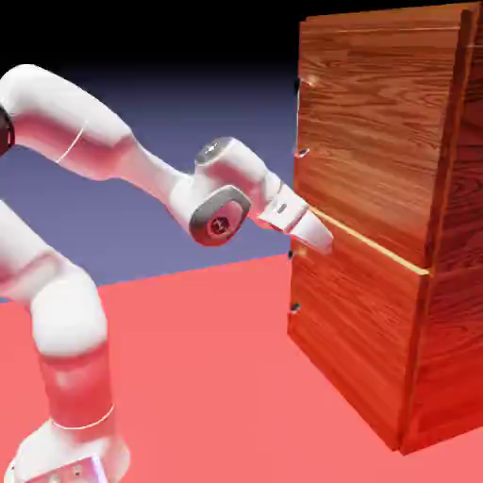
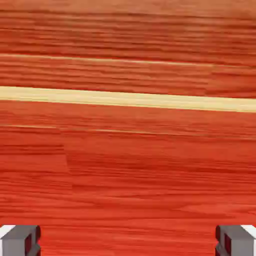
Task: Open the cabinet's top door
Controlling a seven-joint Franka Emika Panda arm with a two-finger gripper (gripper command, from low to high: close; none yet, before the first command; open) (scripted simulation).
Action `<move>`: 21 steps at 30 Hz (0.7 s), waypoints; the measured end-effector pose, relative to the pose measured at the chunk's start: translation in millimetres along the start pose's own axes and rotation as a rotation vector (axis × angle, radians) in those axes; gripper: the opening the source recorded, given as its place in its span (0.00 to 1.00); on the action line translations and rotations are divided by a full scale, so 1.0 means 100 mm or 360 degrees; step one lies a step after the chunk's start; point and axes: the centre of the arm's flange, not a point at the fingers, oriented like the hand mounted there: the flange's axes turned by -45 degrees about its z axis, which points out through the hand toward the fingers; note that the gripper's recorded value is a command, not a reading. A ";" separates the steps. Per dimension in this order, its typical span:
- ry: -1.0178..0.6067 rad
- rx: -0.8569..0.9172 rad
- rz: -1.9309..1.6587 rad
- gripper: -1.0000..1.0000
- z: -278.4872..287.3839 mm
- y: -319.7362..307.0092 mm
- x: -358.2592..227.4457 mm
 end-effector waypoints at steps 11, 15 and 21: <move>0.0404 -0.0078 0.0322 0.50 -1.13 0.10 0.54; 0.0549 -0.0084 0.0383 0.50 -1.49 -0.02 0.64; 0.0754 -0.0078 0.0410 0.50 -1.87 -0.36 0.71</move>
